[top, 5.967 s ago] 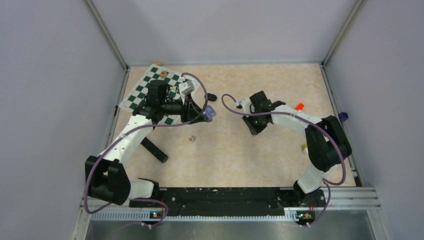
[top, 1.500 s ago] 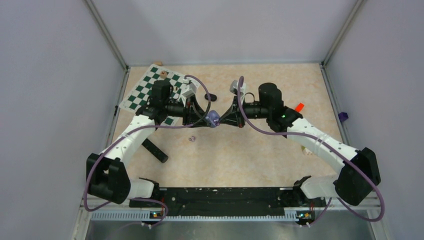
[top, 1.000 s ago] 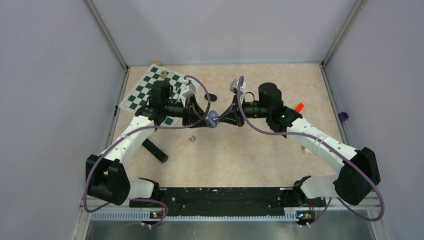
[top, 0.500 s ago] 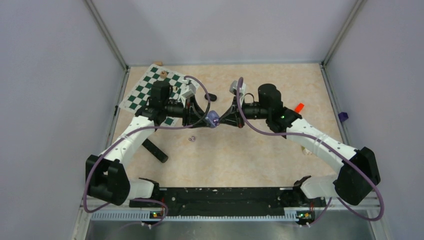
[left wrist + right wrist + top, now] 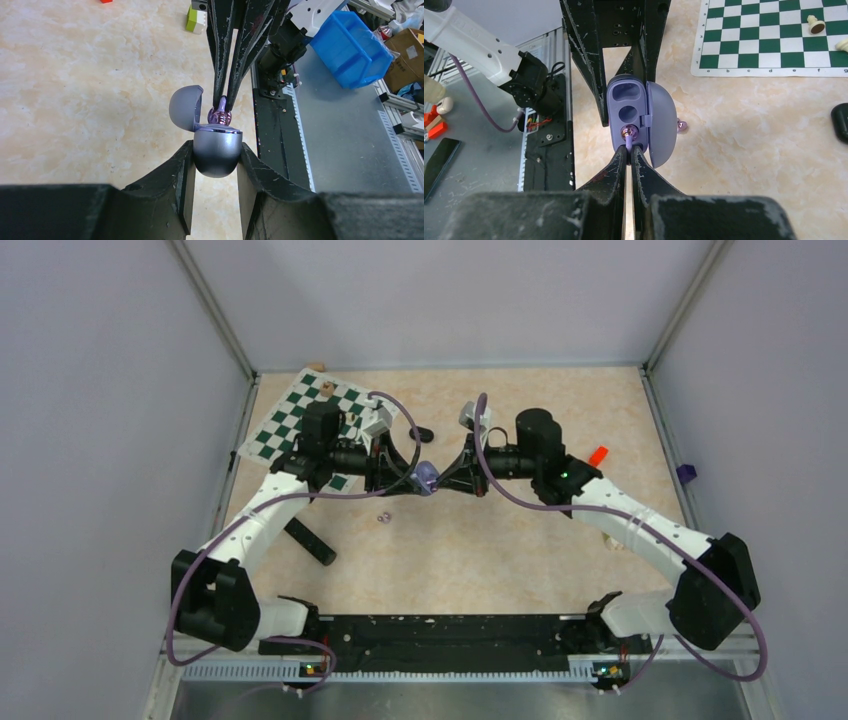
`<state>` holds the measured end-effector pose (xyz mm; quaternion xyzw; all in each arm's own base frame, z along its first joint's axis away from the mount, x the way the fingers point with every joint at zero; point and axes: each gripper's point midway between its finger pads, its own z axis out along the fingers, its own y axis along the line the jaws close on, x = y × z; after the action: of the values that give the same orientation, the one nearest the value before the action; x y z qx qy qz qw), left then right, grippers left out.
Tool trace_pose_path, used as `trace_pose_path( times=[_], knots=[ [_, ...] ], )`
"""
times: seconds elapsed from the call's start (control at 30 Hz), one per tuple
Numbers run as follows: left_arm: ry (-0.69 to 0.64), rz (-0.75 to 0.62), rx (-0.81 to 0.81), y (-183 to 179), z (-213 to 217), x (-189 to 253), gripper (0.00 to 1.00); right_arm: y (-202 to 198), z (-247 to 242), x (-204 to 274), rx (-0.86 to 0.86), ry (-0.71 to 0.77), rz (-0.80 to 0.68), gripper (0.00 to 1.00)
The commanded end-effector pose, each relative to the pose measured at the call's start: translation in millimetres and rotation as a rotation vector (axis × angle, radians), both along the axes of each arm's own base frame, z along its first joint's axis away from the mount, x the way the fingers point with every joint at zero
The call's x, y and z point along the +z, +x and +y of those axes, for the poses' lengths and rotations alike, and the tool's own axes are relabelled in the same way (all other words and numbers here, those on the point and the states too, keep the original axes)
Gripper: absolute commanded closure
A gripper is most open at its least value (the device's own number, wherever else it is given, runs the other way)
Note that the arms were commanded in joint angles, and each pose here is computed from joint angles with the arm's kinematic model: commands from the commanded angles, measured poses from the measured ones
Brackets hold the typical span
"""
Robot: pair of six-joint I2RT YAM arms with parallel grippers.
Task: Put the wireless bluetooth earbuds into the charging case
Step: Insert the right earbud into the right side groove of the charging case, then pick up the left earbud from the center of the board.
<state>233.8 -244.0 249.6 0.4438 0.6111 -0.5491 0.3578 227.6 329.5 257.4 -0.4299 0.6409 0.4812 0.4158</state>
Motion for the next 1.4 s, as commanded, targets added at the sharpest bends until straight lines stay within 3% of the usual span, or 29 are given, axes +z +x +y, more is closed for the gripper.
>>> trace_pose_path(
  times=[0.0, 1.03, 1.37],
  knots=[
    [-0.035, -0.073, -0.029, -6, 0, 14, 1.00, -4, 8, 4, 0.031, 0.027, -0.014, 1.00],
    [-0.038, -0.077, -0.032, -7, 0, 15, 1.00, -4, 10, -2, 0.038, 0.004, -0.027, 0.98],
    [-0.040, -0.081, -0.032, -8, 0, 17, 1.00, -8, 4, 24, 0.040, 0.019, -0.096, 0.73]
  ],
)
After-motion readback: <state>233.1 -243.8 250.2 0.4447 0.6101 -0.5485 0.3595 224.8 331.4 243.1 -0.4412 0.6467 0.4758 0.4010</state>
